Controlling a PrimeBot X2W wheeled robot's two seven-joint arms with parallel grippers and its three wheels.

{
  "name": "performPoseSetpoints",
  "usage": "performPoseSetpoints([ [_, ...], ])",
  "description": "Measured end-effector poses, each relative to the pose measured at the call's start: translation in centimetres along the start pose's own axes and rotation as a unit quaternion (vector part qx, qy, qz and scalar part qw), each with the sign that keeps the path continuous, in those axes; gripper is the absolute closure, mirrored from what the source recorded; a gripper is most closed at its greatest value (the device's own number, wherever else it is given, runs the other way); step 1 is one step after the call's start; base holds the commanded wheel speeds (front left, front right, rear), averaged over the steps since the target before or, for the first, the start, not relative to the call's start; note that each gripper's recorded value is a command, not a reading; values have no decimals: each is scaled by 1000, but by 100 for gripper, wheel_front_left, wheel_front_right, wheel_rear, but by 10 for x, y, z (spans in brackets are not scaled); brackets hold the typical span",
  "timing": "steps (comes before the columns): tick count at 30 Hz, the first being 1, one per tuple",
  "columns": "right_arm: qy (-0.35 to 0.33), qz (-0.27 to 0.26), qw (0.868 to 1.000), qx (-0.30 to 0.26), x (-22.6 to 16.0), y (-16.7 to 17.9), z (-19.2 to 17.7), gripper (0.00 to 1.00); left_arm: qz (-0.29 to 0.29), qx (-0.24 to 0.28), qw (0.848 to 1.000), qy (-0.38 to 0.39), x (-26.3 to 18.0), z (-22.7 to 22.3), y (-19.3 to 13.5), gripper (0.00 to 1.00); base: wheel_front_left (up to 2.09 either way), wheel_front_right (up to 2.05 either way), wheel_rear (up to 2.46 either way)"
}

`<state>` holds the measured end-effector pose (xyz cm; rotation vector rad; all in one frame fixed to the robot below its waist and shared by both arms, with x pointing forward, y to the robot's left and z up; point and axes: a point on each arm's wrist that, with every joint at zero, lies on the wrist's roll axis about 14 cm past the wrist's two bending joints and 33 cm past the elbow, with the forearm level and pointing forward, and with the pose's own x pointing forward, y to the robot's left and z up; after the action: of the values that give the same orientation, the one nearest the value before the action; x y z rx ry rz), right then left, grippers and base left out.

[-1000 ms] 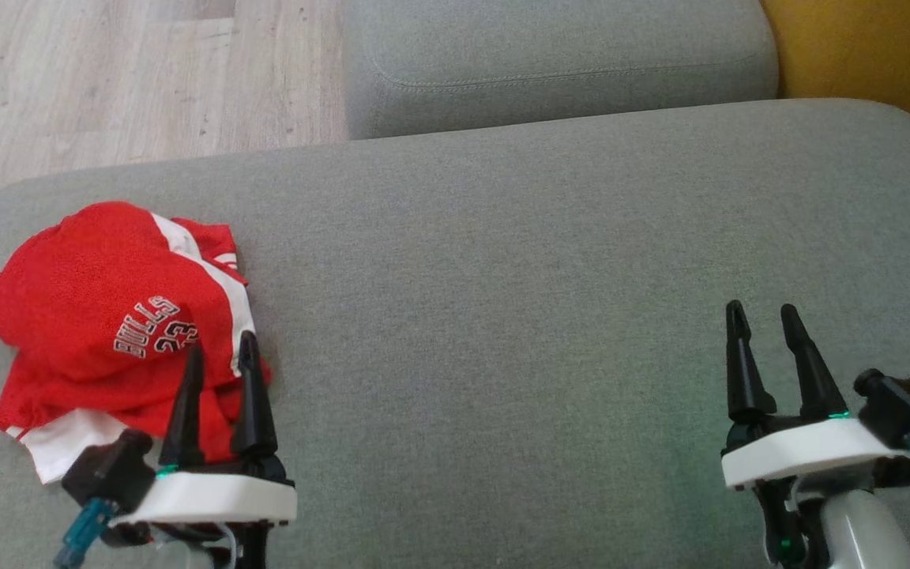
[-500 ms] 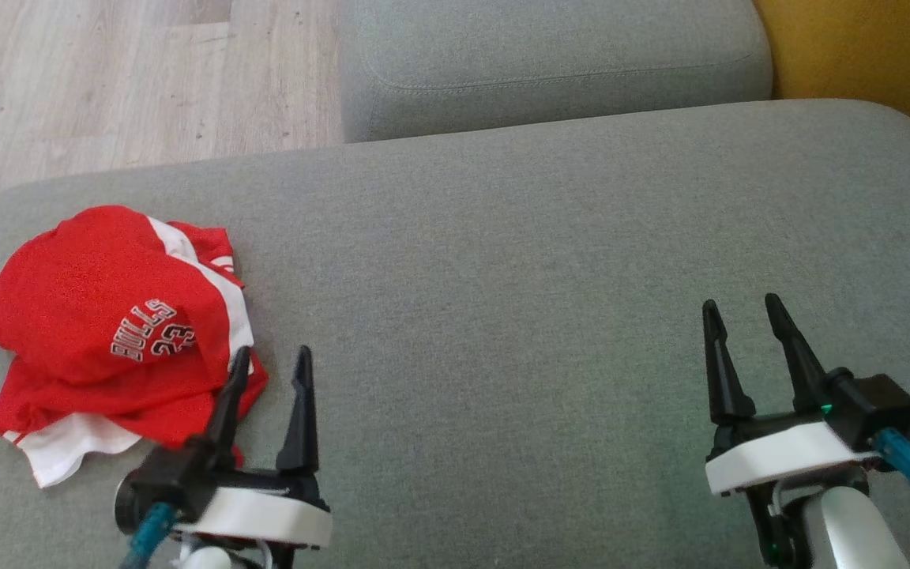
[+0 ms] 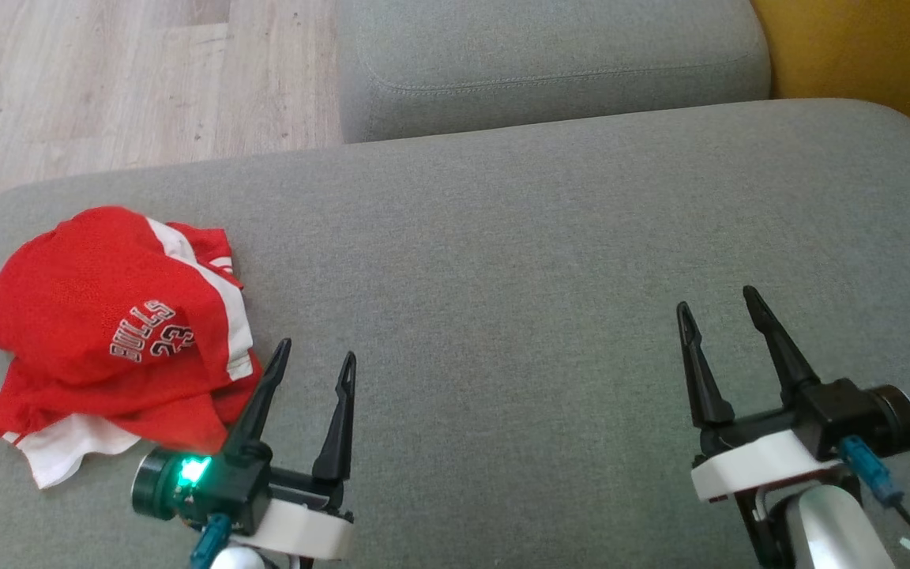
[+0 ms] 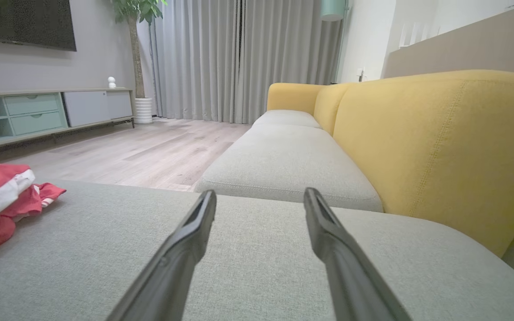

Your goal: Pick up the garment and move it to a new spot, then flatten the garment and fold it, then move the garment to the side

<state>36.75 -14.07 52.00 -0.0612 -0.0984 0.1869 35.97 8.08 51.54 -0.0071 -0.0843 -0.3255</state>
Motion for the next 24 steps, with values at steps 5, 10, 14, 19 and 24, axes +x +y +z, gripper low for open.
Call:
performPoseSetpoints([
  [5,-11,-6,999,31,0,-2,3,0,16,-22,999,-19,2,10,6,0,0,0,0],
  [10,-22,-18,997,75,-1,-5,5,0,34,-55,997,-34,0,15,16,0,0,0,0],
  [14,-24,-34,990,132,-4,-10,2,0,41,-79,996,-27,-3,8,21,0,0,0,0],
  [19,4,-47,984,173,-10,-11,-18,0,37,-86,996,10,-10,-15,18,0,0,0,0],
  [24,7,-46,984,173,-11,-10,-20,0,42,-86,995,11,-11,-16,20,0,0,0,0],
])
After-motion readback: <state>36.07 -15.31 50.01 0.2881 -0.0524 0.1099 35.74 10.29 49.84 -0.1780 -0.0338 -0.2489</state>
